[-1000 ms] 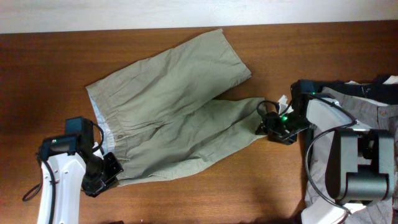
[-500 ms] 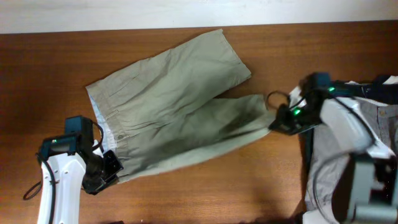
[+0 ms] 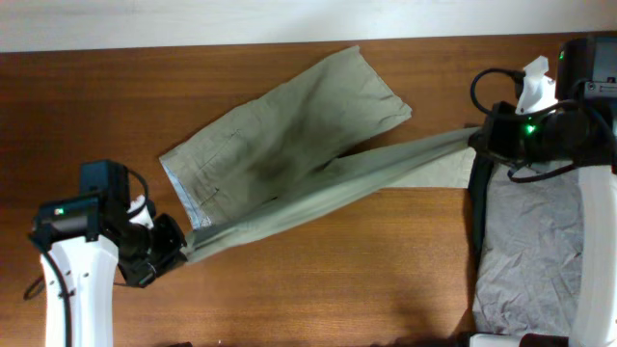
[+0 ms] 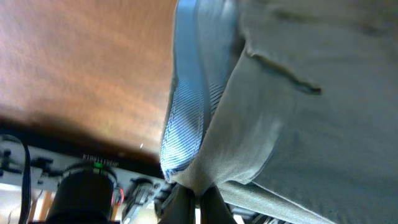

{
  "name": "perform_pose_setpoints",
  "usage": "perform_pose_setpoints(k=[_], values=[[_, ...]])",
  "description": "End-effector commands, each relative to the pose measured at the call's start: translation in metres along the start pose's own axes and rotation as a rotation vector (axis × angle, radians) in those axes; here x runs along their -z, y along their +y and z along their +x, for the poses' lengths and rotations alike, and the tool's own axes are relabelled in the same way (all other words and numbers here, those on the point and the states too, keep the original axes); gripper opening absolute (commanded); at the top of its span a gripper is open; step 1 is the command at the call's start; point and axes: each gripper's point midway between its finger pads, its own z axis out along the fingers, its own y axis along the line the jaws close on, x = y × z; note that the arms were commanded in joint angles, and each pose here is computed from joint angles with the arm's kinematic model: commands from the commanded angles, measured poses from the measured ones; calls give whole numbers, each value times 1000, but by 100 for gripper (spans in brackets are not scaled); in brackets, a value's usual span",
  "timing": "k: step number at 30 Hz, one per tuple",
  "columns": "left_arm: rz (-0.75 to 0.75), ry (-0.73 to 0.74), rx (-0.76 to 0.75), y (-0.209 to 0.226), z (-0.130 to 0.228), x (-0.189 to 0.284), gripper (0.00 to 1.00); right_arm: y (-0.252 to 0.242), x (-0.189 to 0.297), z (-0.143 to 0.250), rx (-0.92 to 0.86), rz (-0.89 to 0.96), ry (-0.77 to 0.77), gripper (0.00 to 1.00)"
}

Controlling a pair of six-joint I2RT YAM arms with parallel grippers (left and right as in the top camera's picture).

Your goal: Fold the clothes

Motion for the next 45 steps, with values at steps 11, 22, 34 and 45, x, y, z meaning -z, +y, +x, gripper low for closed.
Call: perform_pose_setpoints(k=[11, 22, 34, 45], values=[[-7, -366, -60, -25, -143, -15, 0, 66, -201, -169, 134, -125, -323, 4], [-12, -475, -79, -36, -219, -58, 14, 74, -286, -197, 182, -134, -444, 26], [-109, -246, -78, -7, -166, -89, 57, -49, -260, -109, 52, 31, 55, 93], [25, -114, -89, -7, -128, -145, 19, -61, -334, -70, 156, -16, 195, 58]])
